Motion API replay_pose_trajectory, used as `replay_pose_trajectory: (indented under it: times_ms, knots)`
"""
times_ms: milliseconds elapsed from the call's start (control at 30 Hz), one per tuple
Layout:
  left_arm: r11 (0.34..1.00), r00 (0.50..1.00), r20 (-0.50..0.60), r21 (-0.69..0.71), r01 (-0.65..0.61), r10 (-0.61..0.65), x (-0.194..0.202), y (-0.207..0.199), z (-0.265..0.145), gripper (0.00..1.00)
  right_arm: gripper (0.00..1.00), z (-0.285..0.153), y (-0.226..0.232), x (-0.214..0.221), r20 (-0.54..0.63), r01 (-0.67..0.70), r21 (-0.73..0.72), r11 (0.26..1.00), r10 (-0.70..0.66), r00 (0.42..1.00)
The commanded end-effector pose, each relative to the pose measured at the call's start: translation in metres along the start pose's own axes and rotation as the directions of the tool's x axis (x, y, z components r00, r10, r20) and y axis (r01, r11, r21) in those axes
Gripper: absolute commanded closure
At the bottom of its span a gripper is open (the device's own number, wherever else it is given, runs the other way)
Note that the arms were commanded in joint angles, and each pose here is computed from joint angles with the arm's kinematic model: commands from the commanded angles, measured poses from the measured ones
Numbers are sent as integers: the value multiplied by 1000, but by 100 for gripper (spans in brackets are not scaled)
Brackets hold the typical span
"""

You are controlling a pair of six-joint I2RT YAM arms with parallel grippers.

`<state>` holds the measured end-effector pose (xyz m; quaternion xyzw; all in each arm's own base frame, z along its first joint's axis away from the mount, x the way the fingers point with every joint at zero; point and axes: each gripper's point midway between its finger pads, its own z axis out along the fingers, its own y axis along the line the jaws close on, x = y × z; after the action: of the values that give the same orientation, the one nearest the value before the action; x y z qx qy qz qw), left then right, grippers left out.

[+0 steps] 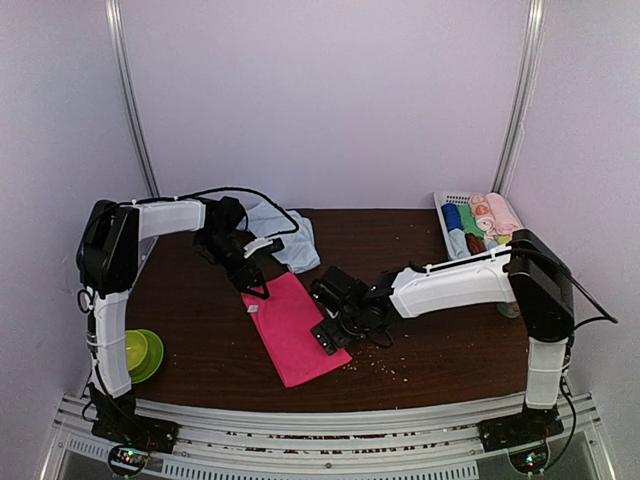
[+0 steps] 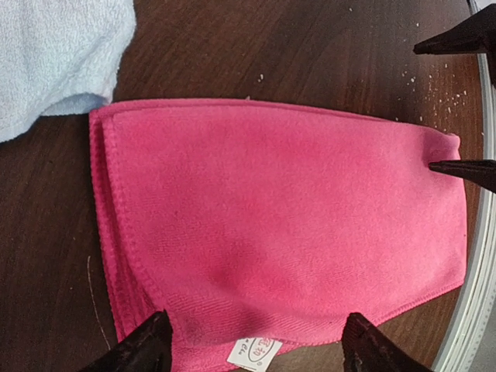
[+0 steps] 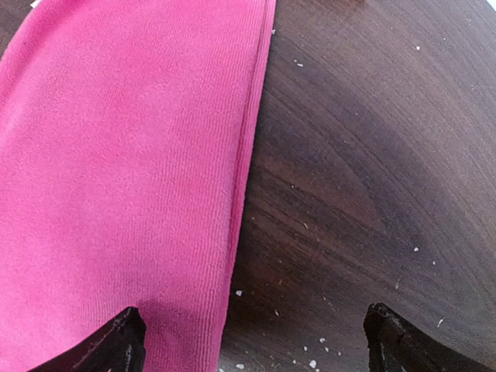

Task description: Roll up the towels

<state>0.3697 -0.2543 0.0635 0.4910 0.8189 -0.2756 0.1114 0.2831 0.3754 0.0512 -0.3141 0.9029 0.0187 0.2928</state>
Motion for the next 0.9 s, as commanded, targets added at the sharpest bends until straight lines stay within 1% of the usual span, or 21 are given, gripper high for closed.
replay_pose_trajectory:
  times_ms: [0, 167, 333, 567, 867]
  knots:
    - [1000, 1000, 16, 3, 0, 0, -3, 4, -4, 23, 1, 7, 7, 0, -23, 10, 4, 1000, -10, 1000]
    - [998, 999, 47, -62, -2, 5, -8, 11, -12, 21, 1, 16, 11, 5, -43, 22, 3, 1000, -22, 999]
    - [994, 999, 36, -105, 3, 0, -7, 21, -10, 21, 0, 21, 13, 8, -63, 35, 6, 999, -35, 997]
    - [996, 1000, -5, -85, 7, -8, 4, 19, -5, 22, 0, 21, 14, 8, -66, 39, 10, 999, -38, 997]
    - [999, 997, -72, 43, 1, 2, 18, 0, 3, 26, 1, 20, 12, 9, -67, 43, 21, 999, -41, 997]
